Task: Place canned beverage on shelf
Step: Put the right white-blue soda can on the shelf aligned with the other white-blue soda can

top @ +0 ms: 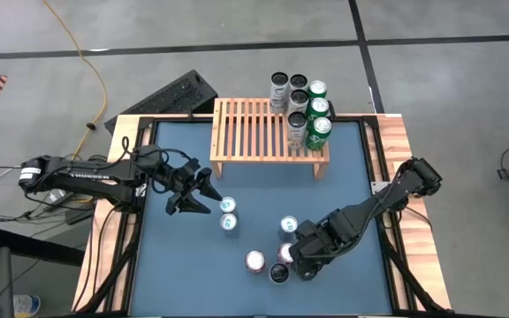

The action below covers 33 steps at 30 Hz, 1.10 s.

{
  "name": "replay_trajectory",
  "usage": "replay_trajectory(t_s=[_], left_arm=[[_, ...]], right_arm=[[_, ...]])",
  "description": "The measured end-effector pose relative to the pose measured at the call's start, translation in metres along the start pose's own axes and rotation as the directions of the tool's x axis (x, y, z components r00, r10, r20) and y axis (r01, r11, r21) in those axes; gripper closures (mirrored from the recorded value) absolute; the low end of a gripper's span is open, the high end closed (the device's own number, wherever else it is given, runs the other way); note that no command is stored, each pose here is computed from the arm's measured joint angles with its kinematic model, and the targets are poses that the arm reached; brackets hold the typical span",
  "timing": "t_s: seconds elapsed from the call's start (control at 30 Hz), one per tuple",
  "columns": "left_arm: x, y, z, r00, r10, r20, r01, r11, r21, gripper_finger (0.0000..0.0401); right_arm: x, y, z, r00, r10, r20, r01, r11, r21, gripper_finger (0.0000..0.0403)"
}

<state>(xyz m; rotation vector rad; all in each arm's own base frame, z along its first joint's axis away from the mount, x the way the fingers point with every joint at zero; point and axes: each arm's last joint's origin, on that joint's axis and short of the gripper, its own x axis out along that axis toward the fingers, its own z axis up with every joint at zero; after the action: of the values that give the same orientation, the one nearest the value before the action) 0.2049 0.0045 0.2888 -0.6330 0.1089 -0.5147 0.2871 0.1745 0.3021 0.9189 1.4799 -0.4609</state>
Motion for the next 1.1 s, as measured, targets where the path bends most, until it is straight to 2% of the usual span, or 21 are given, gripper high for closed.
replay_trajectory(t_s=[0.23,0.47,0.8,1.0,1.1], left_arm=[[0.000,0.001,-0.001,1.000,0.008,-0.009,-0.008,1.000,-0.009,0.0108],[0.000,0.002,-0.002,0.999,0.037,-0.002,-0.037,0.999,-0.018,0.0108],[0.000,0.004,-0.002,0.997,0.072,0.015,-0.072,0.997,-0.025,0.0108],[0.000,0.003,0.001,0.994,0.090,0.059,-0.089,0.996,-0.024,0.0108],[0.000,0.000,0.006,0.993,0.060,0.103,-0.059,0.998,-0.007,0.0108]], right_arm=[[-0.063,-0.012,0.009,0.996,-0.087,0.029,0.088,0.994,-0.060,0.0247],[-0.120,-0.025,0.027,0.981,0.084,0.175,-0.062,0.990,-0.129,0.0247],[-0.162,-0.049,0.059,0.941,0.171,0.290,-0.099,0.964,-0.247,0.0249],[-0.180,-0.064,0.086,0.914,0.187,0.360,-0.053,0.934,-0.352,0.0249],[-0.187,-0.069,0.098,0.902,0.186,0.390,-0.011,0.912,-0.410,0.0249]])
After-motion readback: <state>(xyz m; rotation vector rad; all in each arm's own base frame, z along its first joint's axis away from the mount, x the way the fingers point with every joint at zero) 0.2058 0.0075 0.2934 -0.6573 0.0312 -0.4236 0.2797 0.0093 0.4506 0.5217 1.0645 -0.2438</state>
